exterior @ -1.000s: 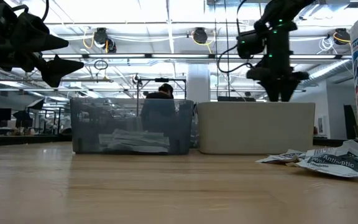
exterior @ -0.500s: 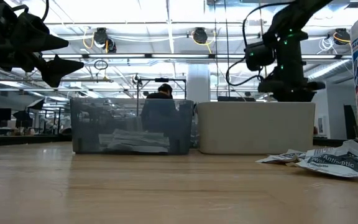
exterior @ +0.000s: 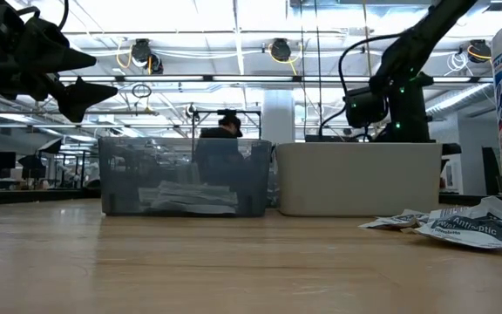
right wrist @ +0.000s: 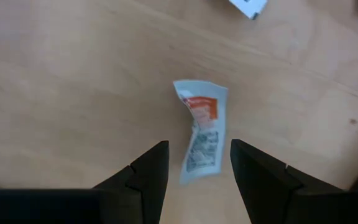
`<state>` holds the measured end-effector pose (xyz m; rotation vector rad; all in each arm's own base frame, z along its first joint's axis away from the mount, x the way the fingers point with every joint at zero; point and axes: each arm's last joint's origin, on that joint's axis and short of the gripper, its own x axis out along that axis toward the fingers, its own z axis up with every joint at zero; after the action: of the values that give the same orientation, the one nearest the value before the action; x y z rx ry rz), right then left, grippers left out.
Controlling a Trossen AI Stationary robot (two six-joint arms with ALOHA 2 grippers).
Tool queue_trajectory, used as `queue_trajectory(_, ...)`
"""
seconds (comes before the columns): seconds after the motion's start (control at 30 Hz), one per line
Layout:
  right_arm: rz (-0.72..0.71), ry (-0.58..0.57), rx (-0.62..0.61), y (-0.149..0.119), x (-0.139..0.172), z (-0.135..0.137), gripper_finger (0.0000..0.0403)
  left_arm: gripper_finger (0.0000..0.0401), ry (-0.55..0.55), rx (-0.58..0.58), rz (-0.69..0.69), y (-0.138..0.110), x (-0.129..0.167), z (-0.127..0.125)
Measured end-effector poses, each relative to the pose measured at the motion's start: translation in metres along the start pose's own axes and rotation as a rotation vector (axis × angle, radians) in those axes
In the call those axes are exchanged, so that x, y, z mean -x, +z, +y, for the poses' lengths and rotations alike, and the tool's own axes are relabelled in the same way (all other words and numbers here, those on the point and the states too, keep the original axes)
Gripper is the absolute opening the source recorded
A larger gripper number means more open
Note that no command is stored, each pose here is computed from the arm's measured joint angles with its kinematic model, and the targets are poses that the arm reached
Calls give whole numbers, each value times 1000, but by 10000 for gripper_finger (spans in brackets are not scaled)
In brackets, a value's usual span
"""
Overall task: Pick & Place First Aid Supplies
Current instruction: Put the white ointment pack into the white bin
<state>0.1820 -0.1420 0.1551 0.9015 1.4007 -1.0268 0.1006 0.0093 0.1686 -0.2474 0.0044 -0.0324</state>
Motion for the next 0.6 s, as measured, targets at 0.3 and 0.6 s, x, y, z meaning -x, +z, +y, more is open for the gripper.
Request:
queue_trajectory(0.3, -19, 13, -10, -4, -12, -2, 123, 310, 0, 0, 0, 0, 0, 0)
queue_trajectory(0.6, -17, 14, 17, -5, -14, -2, 24, 310, 0, 0, 0, 0, 0, 0)
